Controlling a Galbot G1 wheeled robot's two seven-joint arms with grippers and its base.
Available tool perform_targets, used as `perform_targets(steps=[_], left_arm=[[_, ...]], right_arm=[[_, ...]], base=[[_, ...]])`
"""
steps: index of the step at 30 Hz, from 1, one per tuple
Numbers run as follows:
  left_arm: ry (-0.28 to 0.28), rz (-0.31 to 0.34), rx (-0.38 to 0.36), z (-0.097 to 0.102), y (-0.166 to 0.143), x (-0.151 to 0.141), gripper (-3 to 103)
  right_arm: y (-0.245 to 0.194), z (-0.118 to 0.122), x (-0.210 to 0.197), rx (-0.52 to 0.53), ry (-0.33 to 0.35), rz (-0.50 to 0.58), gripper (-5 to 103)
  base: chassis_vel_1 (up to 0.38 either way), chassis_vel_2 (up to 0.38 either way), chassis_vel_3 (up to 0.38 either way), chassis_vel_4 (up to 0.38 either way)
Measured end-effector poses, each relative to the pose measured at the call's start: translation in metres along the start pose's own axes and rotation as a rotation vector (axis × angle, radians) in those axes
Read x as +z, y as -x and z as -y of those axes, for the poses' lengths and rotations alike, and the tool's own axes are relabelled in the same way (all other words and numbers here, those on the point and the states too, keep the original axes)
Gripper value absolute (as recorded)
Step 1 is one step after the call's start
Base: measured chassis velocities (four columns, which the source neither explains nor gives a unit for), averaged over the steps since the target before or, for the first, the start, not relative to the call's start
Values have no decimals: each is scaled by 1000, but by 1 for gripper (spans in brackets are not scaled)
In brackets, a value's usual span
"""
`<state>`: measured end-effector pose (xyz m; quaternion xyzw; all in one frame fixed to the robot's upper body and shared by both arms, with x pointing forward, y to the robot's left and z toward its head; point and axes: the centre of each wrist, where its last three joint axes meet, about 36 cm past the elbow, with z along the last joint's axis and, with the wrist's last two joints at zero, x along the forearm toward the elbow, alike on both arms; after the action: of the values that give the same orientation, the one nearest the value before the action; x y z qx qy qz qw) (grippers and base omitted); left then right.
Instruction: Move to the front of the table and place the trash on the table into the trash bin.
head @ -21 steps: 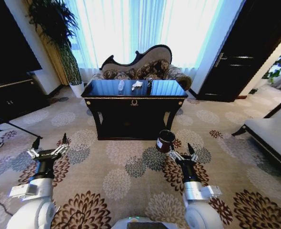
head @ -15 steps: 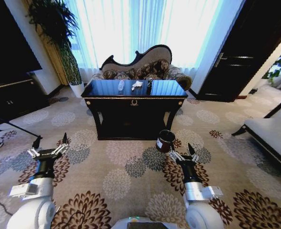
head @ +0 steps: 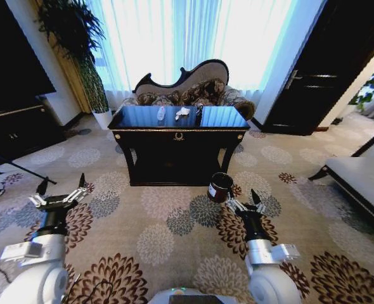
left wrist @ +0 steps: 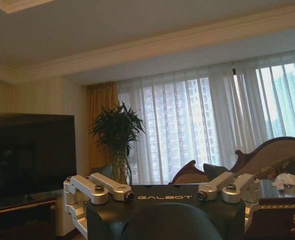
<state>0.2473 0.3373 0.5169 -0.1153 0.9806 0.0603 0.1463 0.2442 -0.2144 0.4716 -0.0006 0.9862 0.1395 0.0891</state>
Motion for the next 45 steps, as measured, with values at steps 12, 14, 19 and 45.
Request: perform_targets(steps=[12,14,19,45], left_arm=[[-12,95,97,-1,5,35,100],[6,92,100,-4,5,43,100],[25,100,94,-6,4,45,100],[68,145,104,-10,5,22,100]], right_arm=[[1,7,21,-77,-200,79,100],[4,12,26,-93,-261,103,100],[5,14,30,-101,-308,120,100],[3,9,21,-83,-301,136,100]], base=[[0,0,0,0],[0,0,0,0],[0,0,0,0],[-112,109,114,-111]])
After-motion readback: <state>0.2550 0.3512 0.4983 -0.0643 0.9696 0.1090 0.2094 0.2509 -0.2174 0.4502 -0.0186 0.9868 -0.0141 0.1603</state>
